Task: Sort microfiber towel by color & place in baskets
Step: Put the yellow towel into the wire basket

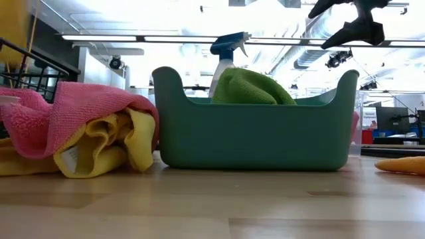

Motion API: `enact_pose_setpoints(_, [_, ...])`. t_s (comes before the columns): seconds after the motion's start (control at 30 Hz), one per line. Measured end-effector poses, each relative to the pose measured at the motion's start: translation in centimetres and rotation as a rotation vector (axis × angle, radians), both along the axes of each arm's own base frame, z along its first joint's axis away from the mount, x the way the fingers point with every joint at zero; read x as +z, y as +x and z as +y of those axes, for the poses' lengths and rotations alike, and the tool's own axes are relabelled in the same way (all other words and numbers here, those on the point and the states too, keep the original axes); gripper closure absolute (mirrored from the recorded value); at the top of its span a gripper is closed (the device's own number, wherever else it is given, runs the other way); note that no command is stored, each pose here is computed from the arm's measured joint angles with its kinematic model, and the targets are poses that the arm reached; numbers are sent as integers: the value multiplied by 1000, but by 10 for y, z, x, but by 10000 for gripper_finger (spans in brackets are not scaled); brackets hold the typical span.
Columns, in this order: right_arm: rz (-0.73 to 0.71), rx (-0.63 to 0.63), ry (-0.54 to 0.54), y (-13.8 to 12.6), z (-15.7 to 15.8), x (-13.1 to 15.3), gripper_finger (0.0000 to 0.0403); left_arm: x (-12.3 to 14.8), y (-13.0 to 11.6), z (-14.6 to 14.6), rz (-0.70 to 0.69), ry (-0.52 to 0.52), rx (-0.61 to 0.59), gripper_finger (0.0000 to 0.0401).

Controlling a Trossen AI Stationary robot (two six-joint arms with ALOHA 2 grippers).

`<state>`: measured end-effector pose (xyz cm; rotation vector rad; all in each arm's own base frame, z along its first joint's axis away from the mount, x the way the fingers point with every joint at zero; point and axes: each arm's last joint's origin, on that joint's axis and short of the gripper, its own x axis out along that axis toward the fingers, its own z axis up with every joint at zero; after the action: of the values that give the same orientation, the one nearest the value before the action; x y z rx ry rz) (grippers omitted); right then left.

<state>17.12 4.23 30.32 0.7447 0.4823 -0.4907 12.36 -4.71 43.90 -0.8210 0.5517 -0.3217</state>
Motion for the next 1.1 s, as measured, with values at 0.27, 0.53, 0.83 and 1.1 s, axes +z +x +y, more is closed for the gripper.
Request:
enact_pose_setpoints(0.27, [47, 109, -50, 2, 2, -2, 80, -38, -6, -27, 424, 118, 119, 401])
enact_pose_setpoints(0.53, [56, 94, -29, 5, 3, -5, 80, -70, -6, -56, 700, 218, 51, 401])
enact_pose_setpoints(0.83, [40, 21, 15, 8, 3, -6, 80, -137, 2, -92, 832, 271, 19, 397])
enact_pose_setpoints(1.1, [53, 8, 23, 11, 4, -9, 80, -155, 11, -103, 851, 389, -146, 314])
